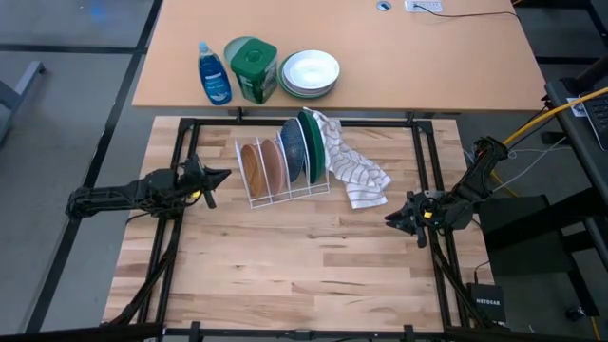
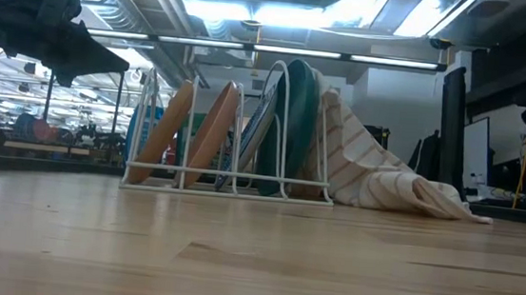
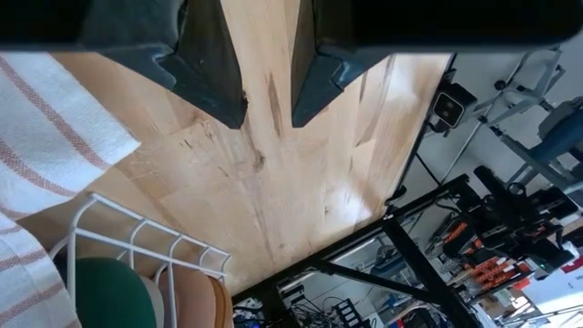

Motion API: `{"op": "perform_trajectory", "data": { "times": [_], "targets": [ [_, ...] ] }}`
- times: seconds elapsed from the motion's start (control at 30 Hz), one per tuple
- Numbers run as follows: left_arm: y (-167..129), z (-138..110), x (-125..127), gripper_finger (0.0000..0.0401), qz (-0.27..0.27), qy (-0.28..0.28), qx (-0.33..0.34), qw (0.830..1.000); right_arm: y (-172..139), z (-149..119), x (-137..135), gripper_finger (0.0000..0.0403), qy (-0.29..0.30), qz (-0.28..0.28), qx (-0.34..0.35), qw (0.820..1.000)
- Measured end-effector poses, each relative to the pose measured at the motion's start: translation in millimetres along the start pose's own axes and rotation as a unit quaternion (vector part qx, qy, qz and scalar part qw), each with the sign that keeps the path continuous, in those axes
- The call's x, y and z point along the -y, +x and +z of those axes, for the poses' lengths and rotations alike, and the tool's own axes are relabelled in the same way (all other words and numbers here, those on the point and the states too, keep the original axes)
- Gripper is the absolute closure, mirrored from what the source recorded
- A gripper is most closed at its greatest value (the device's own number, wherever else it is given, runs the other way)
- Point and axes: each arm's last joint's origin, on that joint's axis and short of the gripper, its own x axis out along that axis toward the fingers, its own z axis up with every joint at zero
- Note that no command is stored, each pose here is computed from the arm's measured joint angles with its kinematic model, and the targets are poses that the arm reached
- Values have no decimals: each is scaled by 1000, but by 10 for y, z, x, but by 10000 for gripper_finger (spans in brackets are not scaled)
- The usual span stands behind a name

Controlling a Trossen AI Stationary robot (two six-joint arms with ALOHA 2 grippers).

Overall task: Sort dishes
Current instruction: Return to Home Position

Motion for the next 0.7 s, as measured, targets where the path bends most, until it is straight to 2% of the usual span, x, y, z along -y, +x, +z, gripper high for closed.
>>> {"op": "perform_trajectory", "data": {
  "times": [0.7],
  "targets": [
    [1, 1, 1, 400, 0, -1, 1, 1000, -1, -1, 2, 304, -2, -1, -2, 1000]
  ]
}}
